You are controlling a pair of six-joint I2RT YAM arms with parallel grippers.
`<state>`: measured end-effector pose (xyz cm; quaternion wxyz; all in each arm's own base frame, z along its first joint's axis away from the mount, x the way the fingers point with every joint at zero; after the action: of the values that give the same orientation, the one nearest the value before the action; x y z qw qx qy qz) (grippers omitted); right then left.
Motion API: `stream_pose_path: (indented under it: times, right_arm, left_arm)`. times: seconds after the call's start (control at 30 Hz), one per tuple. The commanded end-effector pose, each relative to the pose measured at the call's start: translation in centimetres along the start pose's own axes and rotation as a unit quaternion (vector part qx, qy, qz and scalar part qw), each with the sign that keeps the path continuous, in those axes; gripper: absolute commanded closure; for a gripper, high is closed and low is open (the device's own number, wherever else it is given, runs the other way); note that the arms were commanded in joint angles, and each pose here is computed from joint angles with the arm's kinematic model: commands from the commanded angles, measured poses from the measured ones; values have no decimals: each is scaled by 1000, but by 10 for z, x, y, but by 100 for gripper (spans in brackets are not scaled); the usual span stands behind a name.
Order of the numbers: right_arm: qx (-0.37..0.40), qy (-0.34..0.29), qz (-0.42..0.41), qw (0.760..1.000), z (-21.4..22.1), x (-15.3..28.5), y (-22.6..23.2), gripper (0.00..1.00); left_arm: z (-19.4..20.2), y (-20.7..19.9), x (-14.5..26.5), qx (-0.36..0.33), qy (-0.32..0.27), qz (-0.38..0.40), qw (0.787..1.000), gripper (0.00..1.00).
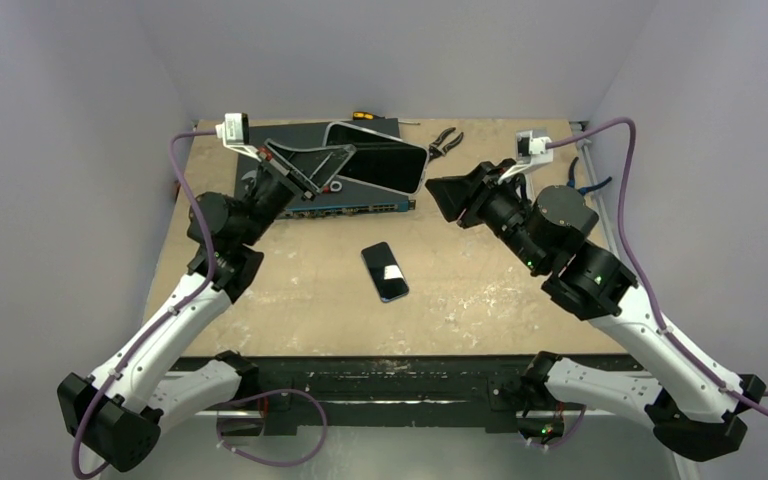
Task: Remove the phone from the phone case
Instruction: Remove the phone case from the phone.
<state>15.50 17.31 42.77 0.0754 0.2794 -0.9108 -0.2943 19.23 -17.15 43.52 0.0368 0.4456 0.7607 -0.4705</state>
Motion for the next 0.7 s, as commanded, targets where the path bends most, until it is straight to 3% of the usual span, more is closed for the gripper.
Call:
stream_pose_path:
  times: [0.0, 0.1, 0.27, 0.37, 0.67]
  right_arm:
    - [-2, -9, 13, 1000, -3, 0, -1, 62]
    - [-9, -26, 3, 1000, -9, 5, 1, 59]
    - [-27, -63, -51, 996, -23, 22, 10, 41]
    - [-32, -68, -86, 993, -26, 27, 16, 39]
    - [-24, -33, -91, 995, -18, 9, 20, 42]
  left_arm:
    - [-28, -46, 2, -18, -60, 88, 994, 100]
    - [-28, -46, 2, -20, -59, 84, 994, 100]
    - [-27, -45, 3, -22, -58, 77, 995, 100]
    - [-27, -44, 3, -22, -57, 77, 995, 100]
    - [-27, -43, 3, -21, -58, 75, 995, 100]
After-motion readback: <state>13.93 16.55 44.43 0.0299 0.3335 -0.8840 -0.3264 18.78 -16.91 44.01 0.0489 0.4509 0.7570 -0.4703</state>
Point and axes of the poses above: each gripper's point midway between its finger pads, its own x axis back along the fingers, its own y axis along the line the jaws close on, z = x × y, the point moved 10 cm from there along x, back along the fingers, and after that the axes turned 6 degrees about -x, right-handed, at the moved point
